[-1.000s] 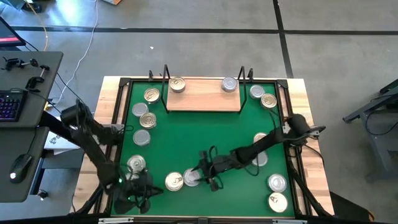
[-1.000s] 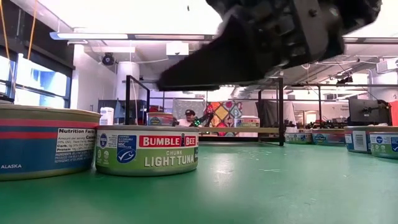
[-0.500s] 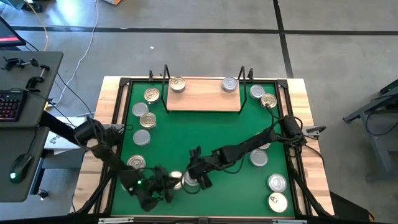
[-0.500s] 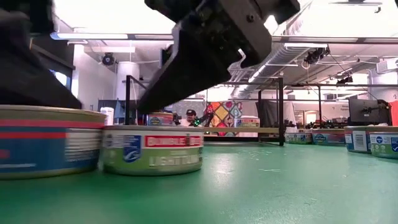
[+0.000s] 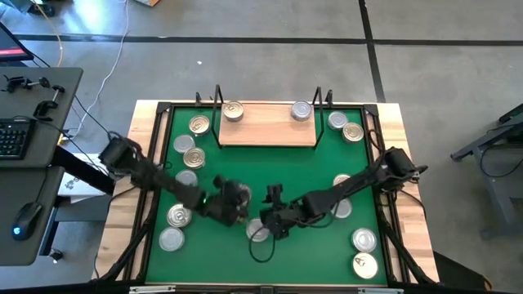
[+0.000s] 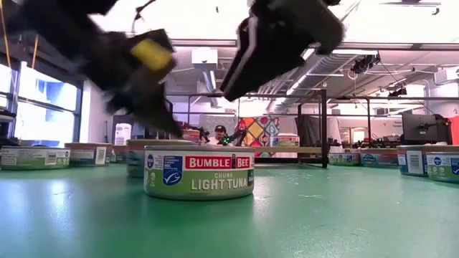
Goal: Stack canned seafood by type on shelf
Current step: Put the blue pink tuna can on the shelf
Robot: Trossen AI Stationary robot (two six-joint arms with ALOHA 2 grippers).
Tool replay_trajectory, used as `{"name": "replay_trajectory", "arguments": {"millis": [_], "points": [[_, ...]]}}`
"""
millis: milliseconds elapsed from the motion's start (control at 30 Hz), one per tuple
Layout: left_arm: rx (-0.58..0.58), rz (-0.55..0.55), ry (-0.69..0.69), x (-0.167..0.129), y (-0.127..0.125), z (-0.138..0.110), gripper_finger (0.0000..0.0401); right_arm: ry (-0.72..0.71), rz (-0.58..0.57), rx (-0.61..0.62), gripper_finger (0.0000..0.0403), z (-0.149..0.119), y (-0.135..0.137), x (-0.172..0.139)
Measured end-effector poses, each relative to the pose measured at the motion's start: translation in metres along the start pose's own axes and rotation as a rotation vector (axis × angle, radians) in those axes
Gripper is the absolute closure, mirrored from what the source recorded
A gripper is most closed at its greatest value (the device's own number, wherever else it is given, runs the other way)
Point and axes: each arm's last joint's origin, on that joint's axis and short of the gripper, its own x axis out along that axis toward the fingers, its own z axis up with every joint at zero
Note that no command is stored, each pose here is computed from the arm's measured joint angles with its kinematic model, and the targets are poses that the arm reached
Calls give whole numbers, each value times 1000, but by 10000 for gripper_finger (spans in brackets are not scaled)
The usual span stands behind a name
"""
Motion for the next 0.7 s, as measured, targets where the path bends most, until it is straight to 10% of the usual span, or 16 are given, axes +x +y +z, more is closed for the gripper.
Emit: {"name": "replay_trajectory", "arguments": {"millis": [267, 700], "points": [[15, -140, -95, -50, 11, 49, 401, -85, 4, 106, 176, -49, -3, 36], [-181, -20, 114, -24, 62, -1, 401, -214, 40, 309, 176, -72, -32, 61]]}}
